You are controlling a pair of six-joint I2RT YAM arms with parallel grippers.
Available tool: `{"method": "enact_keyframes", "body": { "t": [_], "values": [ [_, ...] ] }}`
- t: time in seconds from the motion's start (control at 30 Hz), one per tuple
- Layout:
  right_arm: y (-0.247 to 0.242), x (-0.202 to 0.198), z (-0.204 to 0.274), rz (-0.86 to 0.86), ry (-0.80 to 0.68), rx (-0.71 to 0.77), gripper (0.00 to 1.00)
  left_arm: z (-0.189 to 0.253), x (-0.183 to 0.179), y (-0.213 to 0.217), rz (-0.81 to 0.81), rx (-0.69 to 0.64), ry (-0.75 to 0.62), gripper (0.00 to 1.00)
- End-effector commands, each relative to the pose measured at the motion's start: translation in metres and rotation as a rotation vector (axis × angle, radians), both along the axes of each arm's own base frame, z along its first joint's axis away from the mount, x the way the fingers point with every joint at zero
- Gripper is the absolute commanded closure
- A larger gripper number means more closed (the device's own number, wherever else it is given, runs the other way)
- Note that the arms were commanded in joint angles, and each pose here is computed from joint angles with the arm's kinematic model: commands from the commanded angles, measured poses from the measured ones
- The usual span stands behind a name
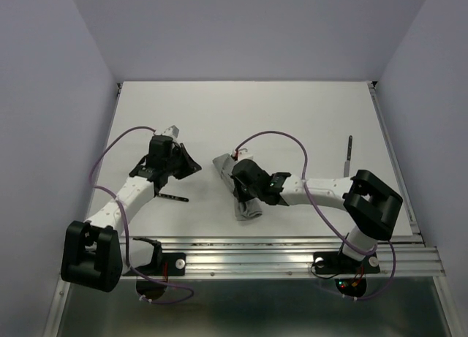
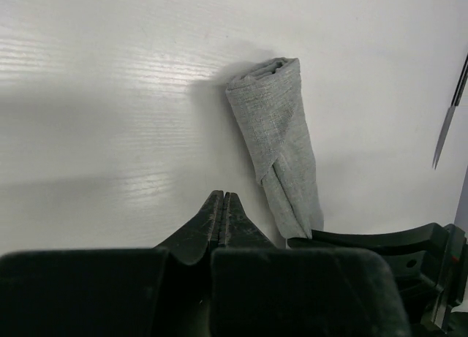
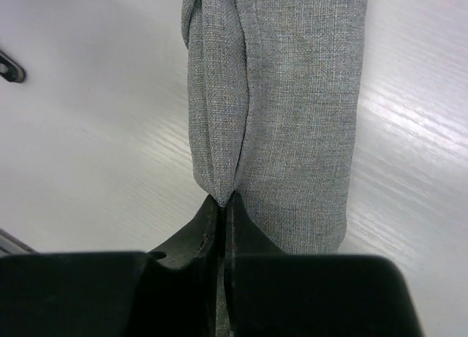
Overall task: Fold the napkin into a case and place the utensils inside
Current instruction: Pick up the smaller rectangle-folded napkin from the center of the board, then turn over the smaller rectangle-folded napkin at the center of the board.
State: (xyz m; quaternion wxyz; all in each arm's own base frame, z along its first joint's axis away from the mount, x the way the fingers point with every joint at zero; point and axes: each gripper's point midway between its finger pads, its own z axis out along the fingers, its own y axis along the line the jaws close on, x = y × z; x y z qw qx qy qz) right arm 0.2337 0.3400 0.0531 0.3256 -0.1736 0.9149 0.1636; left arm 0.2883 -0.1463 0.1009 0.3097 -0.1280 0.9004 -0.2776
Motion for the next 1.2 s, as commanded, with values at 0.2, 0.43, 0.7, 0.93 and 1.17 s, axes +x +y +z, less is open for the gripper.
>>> {"method": "enact_keyframes", "body": {
  "t": [0.2,0.43,0.7,0.93,1.17],
  "values": [
    [0.049,0.018,0.066,0.059,-0.034,0.431,0.99,0.026,0.006,0.021,0.062,0.023,-0.068,1.00],
    [0.053,0.018,0.085,0.091,0.004,0.622,0.99,0.036,0.008,0.024,0.067,0.022,-0.092,1.00],
    [0.028,0.025,0.087,0.069,0.045,0.797,0.99,0.034,0.008,0.021,0.052,0.015,-0.085,1.00],
    [0.001,0.020,0.065,0.027,0.110,0.843,0.99,0.030,0.010,0.017,0.030,0.008,-0.074,1.00],
    [-0.017,0.022,0.052,-0.001,0.138,0.883,0.99,0.025,0.013,0.014,0.013,0.003,-0.054,1.00]
  ]
}}
